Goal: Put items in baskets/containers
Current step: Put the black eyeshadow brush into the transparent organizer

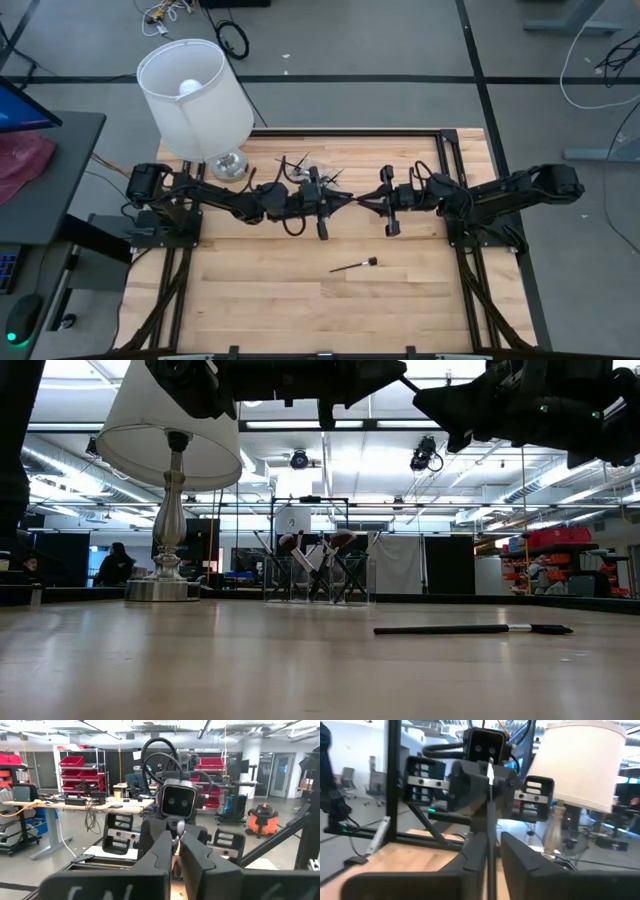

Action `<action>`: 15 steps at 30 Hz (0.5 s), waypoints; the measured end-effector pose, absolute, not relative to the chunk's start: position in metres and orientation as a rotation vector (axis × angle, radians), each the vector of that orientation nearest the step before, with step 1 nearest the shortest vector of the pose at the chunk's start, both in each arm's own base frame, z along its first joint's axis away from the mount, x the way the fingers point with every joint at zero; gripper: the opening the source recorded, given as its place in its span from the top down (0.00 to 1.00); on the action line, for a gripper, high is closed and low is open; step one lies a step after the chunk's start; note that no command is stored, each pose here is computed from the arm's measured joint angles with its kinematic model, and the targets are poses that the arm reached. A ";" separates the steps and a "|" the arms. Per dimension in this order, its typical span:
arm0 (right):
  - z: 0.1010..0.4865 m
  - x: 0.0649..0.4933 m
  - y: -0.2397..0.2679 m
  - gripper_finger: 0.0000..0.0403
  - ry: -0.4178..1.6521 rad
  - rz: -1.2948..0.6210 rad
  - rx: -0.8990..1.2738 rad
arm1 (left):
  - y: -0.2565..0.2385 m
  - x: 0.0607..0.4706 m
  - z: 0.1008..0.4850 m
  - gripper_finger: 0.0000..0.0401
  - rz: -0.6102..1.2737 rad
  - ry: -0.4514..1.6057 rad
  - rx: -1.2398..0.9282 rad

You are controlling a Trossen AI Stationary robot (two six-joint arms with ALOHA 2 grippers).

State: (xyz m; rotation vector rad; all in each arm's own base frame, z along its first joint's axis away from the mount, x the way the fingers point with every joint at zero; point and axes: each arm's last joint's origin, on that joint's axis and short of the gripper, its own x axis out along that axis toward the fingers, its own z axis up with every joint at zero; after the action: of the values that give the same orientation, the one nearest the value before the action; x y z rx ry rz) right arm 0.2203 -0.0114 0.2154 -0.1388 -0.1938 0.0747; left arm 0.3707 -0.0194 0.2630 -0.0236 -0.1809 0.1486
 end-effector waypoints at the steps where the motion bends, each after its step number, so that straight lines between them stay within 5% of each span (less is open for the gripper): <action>1: 0.215 0.220 -0.012 0.83 -0.188 0.064 -0.146 | -0.019 0.371 0.263 0.94 0.148 -0.181 -0.027; 15: 0.171 0.218 -0.019 0.55 0.295 -0.146 -0.188 | -0.011 0.363 0.248 0.95 0.483 0.071 0.009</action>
State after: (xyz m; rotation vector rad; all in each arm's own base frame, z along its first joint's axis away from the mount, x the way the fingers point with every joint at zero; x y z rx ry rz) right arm 0.2179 -0.0186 0.1706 -0.1877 0.2949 -0.1460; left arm 0.3631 -0.0112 0.2484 0.0092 0.0709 0.4832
